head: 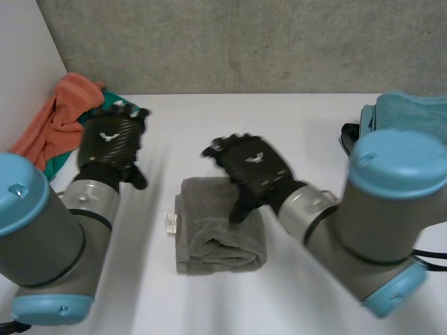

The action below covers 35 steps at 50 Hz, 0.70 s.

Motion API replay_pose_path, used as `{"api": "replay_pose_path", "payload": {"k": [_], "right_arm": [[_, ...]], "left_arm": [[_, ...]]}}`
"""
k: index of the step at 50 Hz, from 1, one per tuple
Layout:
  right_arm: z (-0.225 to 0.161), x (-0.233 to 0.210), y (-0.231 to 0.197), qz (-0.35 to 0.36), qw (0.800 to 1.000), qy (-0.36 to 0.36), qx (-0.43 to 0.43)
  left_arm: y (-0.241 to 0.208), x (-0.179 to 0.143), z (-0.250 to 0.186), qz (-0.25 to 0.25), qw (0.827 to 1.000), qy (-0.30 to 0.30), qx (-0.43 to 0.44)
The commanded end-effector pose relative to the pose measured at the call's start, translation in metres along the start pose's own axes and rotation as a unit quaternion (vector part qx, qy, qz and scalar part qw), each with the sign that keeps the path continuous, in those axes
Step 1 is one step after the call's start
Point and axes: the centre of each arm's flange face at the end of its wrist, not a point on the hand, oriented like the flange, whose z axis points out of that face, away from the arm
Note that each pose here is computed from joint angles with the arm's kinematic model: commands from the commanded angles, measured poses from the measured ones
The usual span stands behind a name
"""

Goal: Fold the laundry.

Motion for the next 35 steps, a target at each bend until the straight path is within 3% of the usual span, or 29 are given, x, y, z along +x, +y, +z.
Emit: {"api": "replay_pose_path", "payload": {"k": [1,11,18,25,35], "right_arm": [[-0.015,0.045,0.014,0.103,0.991,0.058,-0.061],[-0.011,0.059,0.019,0.099,0.99,0.069,-0.072],[0.005,0.062,0.036,0.104,0.988,0.063,-0.098],[0.023,0.026,0.052,0.1,0.986,0.011,-0.132],[0.035,0.011,0.085,0.05,0.982,-0.014,-0.182]], "left_arm": [[-0.013,0.046,-0.015,-0.029,0.993,0.113,0.031],[0.03,0.082,-0.001,-0.011,0.985,0.166,-0.046],[0.058,0.077,-0.004,0.012,0.977,0.165,-0.136],[0.071,0.059,-0.006,0.035,0.977,0.116,-0.175],[0.086,0.055,-0.017,0.094,0.966,0.122,-0.206]]}}
